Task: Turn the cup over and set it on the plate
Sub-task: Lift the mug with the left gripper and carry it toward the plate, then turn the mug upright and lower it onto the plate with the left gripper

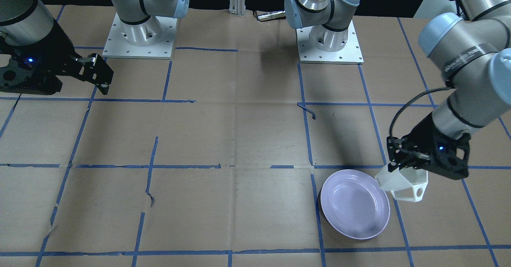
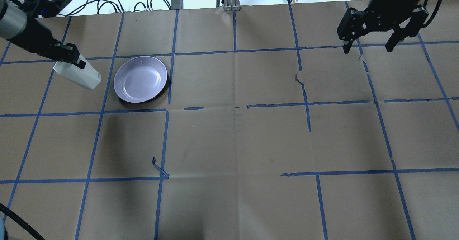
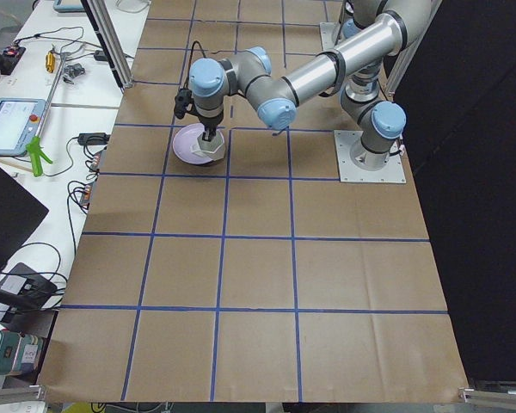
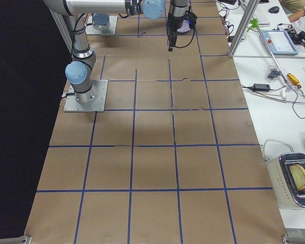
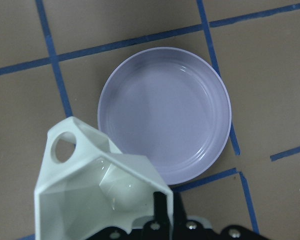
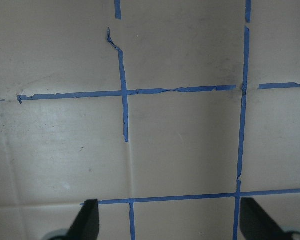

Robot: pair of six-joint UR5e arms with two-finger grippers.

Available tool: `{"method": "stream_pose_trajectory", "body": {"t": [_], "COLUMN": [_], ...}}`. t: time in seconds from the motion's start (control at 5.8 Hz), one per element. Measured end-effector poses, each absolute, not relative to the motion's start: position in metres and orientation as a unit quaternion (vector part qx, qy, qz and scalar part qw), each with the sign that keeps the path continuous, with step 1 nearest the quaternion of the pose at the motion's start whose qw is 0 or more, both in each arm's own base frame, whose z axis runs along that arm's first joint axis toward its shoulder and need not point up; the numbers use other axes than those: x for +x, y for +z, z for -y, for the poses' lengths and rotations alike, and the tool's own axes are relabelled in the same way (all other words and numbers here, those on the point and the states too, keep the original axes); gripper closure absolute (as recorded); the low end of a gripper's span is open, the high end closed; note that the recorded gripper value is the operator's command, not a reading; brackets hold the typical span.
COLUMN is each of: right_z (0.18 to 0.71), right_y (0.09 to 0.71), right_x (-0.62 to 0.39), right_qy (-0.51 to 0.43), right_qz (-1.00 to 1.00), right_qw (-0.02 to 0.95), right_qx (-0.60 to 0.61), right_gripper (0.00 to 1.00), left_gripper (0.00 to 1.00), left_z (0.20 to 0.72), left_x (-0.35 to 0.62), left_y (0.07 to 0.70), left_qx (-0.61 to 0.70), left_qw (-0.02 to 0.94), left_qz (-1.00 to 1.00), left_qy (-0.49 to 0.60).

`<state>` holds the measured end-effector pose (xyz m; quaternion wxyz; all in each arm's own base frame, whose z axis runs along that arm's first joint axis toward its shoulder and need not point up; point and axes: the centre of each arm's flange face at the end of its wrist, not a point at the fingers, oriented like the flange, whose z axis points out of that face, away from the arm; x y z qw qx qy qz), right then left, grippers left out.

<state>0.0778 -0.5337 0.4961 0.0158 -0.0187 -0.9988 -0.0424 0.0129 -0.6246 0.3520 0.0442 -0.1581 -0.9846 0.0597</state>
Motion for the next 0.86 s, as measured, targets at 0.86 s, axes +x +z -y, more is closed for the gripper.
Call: {"method": "stream_pose_trajectory", "body": {"t": [0.86], "right_z": [0.534], "right_y": [0.496], "right_x": [0.078], "right_qy": [-0.042], "right_qz": [0.999], "right_qw": [0.016], "right_qx": [-0.019], "right_gripper": [0.0], "left_gripper": [1.0], "left_z": [0.629], "left_x": [-0.07], "left_y": [0.273], "left_qx": [-0.232], "left_qw": [0.002], "left_qz": [0.972], "left_qy": [0.048]}}
